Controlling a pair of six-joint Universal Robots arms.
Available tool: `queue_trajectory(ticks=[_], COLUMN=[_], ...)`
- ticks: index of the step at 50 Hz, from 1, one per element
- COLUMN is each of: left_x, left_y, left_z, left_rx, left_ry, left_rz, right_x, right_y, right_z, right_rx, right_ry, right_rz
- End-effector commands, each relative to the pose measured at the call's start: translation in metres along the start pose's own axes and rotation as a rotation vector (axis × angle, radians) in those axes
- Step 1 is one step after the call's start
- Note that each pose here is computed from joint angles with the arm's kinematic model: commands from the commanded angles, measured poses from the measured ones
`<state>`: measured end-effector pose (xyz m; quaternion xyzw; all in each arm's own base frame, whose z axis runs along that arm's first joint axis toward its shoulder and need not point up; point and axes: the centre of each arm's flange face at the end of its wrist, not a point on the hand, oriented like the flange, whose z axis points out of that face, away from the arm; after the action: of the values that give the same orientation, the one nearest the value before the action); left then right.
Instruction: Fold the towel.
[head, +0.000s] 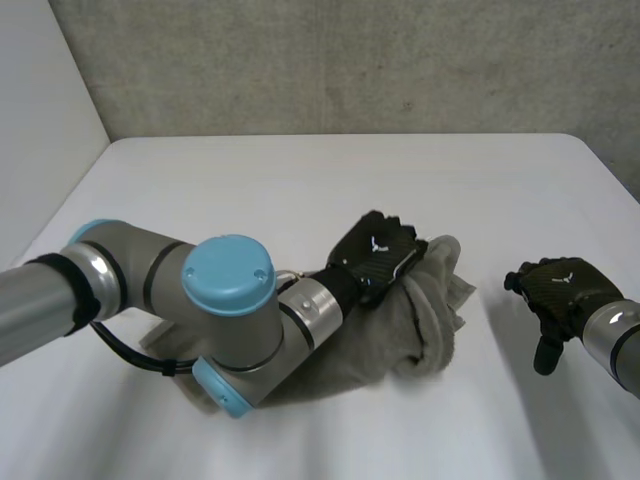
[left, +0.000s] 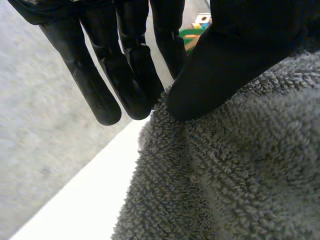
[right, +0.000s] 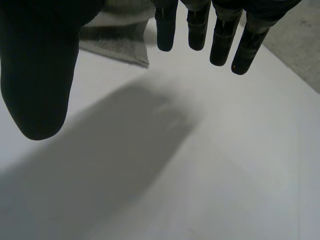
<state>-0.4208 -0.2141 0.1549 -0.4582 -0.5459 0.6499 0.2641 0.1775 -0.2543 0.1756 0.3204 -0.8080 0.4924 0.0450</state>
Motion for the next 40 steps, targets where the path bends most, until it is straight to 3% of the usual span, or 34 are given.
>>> queue_trajectory(ticks=[1, 7, 11, 18, 22, 24, 26, 30, 32, 34, 35, 37, 40], left_x=[-0.021, -0.041, -0.052, -0.084, -0.101, -0.112, -0.132, -0.151, -0.160, -0.174, -0.175, -0.180, -0.182], left_y=[-0.031, -0.036, -0.035, -0.035, -0.037, -0.037, -0.039, -0.044, -0.048, -0.062, -0.062, -0.070, -0.081], left_z=[-0.017, -0.044, -0.058, -0.080, -0.085, -0.087, -0.091, -0.091, -0.090, -0.085, -0.085, -0.082, -0.079], left_rx=[0.035, -0.006, -0.031, -0.075, -0.083, -0.090, -0.103, -0.094, -0.079, -0.028, -0.027, 0.003, 0.042], left_ry=[-0.129, -0.189, -0.219, -0.317, -0.380, -0.428, -0.528, -0.607, -0.639, -0.677, -0.677, -0.693, -0.705], left_rz=[0.023, 0.024, 0.043, 0.130, 0.144, 0.148, 0.158, 0.171, 0.178, 0.195, 0.195, 0.202, 0.217], right_x=[-0.004, -0.011, -0.028, -0.094, -0.105, -0.104, -0.090, -0.076, -0.066, -0.045, -0.045, -0.028, -0.025], right_y=[-0.021, -0.047, -0.060, -0.069, -0.063, -0.064, -0.079, -0.106, -0.125, -0.169, -0.170, -0.201, -0.206], right_z=[0.008, 0.023, 0.031, 0.056, 0.071, 0.078, 0.088, 0.087, 0.084, 0.071, 0.071, 0.053, 0.046], right_rx=[0.156, 0.309, 0.358, 0.326, 0.264, 0.245, 0.240, 0.288, 0.341, 0.537, 0.538, 0.719, 0.760], right_ry=[-0.037, -0.147, -0.238, -0.417, -0.432, -0.410, -0.289, -0.145, -0.071, 0.040, 0.040, 0.125, 0.137], right_rz=[0.109, 0.273, 0.296, 0.171, 0.081, 0.021, -0.104, -0.170, -0.164, -0.112, -0.112, -0.035, -0.019])
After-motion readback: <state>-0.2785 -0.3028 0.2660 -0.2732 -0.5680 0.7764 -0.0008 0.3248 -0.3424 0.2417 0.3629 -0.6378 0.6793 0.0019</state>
